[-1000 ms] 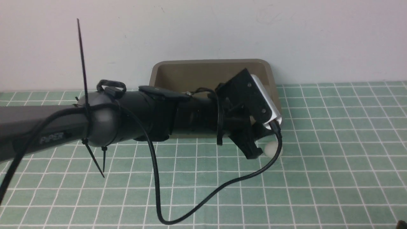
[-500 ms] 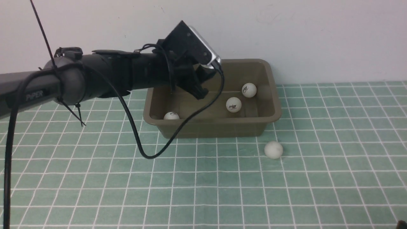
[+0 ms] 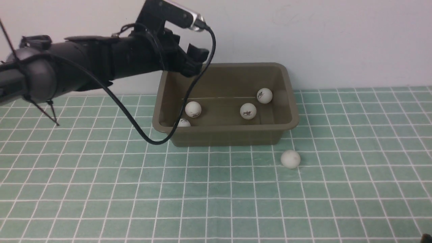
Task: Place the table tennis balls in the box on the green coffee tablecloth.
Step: 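Reach for and grasp a ping pong ball on the table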
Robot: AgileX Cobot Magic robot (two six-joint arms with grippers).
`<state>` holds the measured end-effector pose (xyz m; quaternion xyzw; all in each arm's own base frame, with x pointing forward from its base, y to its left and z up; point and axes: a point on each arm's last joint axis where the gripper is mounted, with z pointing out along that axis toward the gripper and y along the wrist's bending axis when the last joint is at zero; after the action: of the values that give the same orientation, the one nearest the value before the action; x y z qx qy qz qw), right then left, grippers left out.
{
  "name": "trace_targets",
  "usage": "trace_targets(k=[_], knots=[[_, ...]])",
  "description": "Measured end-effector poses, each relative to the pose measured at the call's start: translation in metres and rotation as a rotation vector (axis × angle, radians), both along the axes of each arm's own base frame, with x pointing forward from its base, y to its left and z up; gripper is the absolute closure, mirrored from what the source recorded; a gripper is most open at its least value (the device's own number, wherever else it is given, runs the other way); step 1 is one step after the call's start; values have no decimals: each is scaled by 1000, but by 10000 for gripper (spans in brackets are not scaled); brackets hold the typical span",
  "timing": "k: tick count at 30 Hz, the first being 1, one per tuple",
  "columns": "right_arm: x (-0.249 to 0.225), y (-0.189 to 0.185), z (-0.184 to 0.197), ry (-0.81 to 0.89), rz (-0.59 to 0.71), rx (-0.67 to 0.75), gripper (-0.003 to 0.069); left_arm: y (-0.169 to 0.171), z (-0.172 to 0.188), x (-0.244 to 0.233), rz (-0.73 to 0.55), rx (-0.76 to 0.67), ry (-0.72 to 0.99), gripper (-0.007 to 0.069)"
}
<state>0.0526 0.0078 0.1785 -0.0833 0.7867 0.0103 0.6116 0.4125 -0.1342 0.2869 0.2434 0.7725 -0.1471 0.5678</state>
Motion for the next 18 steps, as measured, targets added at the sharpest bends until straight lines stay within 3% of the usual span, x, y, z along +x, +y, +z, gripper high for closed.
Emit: trace_targets(k=[5, 11, 18], knots=[[0, 0, 0, 0, 0, 0, 197, -7, 39, -37, -161, -129, -15, 134], [0, 0, 0, 0, 0, 0, 197, -10, 57, -85, -382, -98, 103, 218], [0, 0, 0, 0, 0, 0, 197, 13, 76, -113, -300, 67, 207, 297]])
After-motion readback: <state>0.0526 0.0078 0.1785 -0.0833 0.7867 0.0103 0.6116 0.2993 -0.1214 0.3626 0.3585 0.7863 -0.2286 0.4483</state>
